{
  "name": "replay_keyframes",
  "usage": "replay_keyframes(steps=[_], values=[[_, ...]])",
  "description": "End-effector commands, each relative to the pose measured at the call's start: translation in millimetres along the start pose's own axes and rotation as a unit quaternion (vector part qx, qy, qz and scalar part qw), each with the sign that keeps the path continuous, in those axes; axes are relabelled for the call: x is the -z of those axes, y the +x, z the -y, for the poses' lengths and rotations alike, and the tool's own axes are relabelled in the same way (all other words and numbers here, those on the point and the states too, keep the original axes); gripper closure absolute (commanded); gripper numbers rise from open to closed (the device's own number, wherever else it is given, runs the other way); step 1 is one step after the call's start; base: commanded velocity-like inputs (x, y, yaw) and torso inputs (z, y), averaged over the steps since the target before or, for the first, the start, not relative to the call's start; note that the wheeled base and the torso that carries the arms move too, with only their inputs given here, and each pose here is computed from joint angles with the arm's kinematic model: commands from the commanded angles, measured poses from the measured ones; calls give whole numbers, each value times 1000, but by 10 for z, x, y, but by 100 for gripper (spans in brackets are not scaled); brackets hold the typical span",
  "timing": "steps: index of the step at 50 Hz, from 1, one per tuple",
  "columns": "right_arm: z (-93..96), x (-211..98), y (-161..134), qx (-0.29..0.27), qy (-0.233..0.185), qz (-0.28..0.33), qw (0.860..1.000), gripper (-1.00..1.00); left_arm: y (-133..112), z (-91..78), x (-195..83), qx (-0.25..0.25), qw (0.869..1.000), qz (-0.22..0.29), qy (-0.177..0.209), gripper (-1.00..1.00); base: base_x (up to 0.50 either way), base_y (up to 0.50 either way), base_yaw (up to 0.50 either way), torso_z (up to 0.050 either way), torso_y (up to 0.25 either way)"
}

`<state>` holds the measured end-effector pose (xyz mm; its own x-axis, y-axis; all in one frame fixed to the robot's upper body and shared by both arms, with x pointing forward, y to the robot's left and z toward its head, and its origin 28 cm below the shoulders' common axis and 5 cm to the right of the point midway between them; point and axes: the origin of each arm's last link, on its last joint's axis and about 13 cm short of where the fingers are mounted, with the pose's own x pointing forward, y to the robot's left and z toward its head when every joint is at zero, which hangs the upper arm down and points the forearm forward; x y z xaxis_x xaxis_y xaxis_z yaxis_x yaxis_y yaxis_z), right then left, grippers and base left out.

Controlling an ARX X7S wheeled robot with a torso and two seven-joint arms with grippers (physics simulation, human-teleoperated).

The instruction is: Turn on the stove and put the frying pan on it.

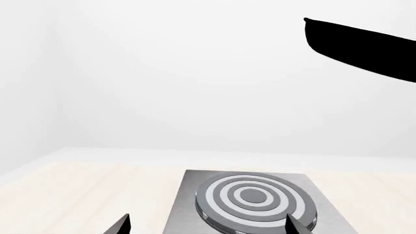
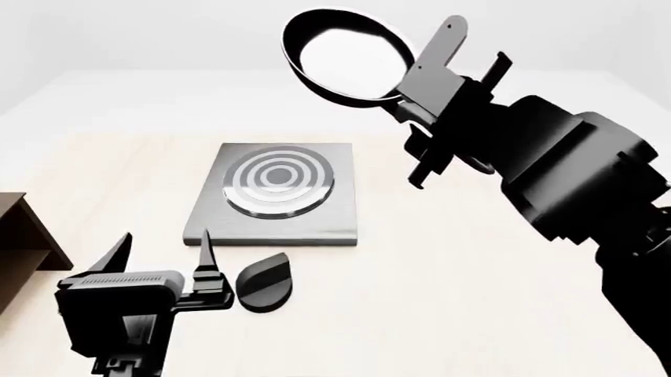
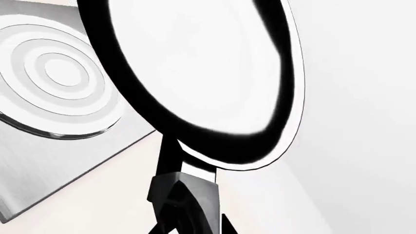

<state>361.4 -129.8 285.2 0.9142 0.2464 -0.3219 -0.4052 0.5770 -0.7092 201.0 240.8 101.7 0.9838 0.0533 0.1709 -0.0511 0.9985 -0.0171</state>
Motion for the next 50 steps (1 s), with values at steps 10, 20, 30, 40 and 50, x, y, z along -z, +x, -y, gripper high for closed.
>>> replay_keyframes(steps=[10,20,30,40,50], values=[[28,-241,107,43,-26,43,998,100,6,-5,25,-2,1000,1,1,-100,0,0,0,1,2],[-63,-325,259,57,-23,52,997,100,29,-9,56,-2,1000,-3,-1,-100,0,0,0,0,1],[-107,-423,348,73,-6,61,995,100,28,-16,62,-4,1000,-1,0,-100,0,0,0,1,2],[-182,-543,474,111,25,64,991,100,36,-14,119,6,1000,1,-5,-100,0,0,0,0,2],[-281,-632,539,112,48,76,990,100,54,-20,171,12,1000,-2,-11,-100,0,0,0,1,1]])
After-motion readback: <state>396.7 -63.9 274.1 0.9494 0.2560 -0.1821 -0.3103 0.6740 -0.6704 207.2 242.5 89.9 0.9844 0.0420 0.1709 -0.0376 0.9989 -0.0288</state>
